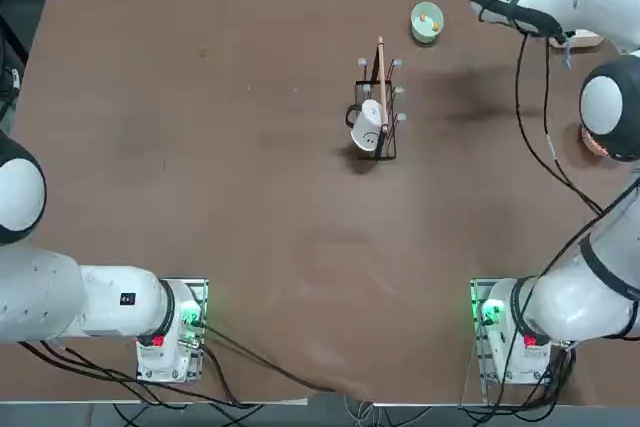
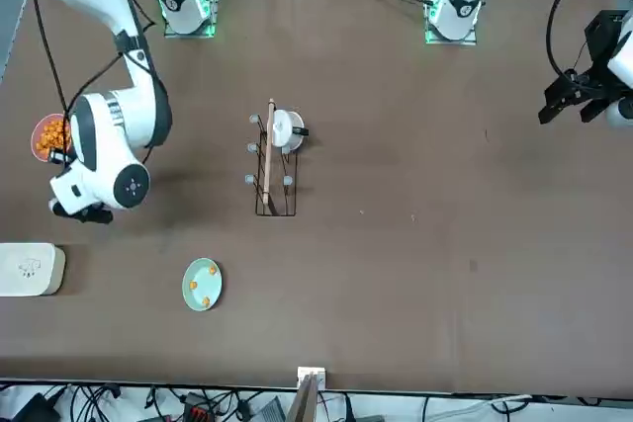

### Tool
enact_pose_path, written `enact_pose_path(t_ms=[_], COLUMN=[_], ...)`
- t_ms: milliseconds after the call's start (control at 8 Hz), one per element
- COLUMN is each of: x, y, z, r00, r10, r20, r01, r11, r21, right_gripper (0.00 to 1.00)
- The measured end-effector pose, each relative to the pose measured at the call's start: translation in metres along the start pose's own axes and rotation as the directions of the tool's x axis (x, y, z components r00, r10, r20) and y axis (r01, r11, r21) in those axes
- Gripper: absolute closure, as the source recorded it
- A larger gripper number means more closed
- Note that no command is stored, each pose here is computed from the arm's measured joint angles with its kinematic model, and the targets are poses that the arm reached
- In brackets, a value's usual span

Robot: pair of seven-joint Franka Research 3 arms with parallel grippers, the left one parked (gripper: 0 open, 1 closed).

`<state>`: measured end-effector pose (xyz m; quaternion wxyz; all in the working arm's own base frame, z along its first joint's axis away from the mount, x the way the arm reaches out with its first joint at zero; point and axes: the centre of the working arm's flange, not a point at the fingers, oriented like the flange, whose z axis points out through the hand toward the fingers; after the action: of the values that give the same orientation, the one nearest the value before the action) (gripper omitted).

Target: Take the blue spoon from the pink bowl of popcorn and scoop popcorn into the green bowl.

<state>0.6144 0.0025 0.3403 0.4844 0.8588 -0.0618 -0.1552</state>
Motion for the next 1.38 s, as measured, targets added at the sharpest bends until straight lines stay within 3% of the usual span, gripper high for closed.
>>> enact_pose_path(t_ms=[500, 1000, 1375], x=[0.002, -0.024, -0.049], y=[0.000, 0.012, 0.007], z=[0.086, 0.148, 0.197], r00=[0.999, 0.999, 0.998], r10=[0.028, 0.046, 0.067], r20=[0.021, 0.006, -0.020], r01=[-0.027, -0.046, -0.066], r11=[0.999, 0.998, 0.997], r21=[-0.033, 0.048, 0.051], right_gripper=[0.89, 0.89, 0.89])
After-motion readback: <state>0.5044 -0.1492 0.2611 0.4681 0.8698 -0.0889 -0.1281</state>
